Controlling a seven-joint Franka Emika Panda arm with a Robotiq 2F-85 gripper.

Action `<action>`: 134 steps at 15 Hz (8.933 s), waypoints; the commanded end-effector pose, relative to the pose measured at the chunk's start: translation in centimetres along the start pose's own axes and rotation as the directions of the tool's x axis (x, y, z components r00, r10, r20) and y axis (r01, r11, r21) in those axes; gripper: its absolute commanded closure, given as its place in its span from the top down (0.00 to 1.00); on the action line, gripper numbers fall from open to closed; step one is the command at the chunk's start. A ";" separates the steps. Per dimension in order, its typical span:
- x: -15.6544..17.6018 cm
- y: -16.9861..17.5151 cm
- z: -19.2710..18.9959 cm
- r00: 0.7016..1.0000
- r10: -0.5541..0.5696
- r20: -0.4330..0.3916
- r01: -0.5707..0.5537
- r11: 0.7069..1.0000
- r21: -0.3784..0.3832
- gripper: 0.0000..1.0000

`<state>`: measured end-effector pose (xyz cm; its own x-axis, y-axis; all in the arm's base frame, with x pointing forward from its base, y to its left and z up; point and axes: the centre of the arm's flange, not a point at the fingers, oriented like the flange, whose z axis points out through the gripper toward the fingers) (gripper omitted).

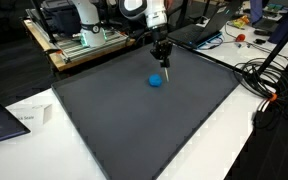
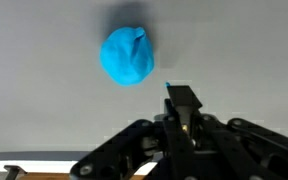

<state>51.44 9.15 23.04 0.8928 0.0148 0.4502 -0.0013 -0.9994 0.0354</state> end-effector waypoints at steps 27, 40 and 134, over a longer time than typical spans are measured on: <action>-1.5 8.7 1.1 0.963 0.256 -0.080 -0.239 0.955 0.173 0.03; -3.5 12.8 2.6 0.924 0.378 -0.062 -0.343 0.887 0.309 0.03; 11.5 1.7 -2.7 0.839 0.320 0.439 -0.210 0.937 -0.281 0.03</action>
<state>59.79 8.25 31.28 0.9469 -0.3208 0.0192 -0.3184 -0.9282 0.1925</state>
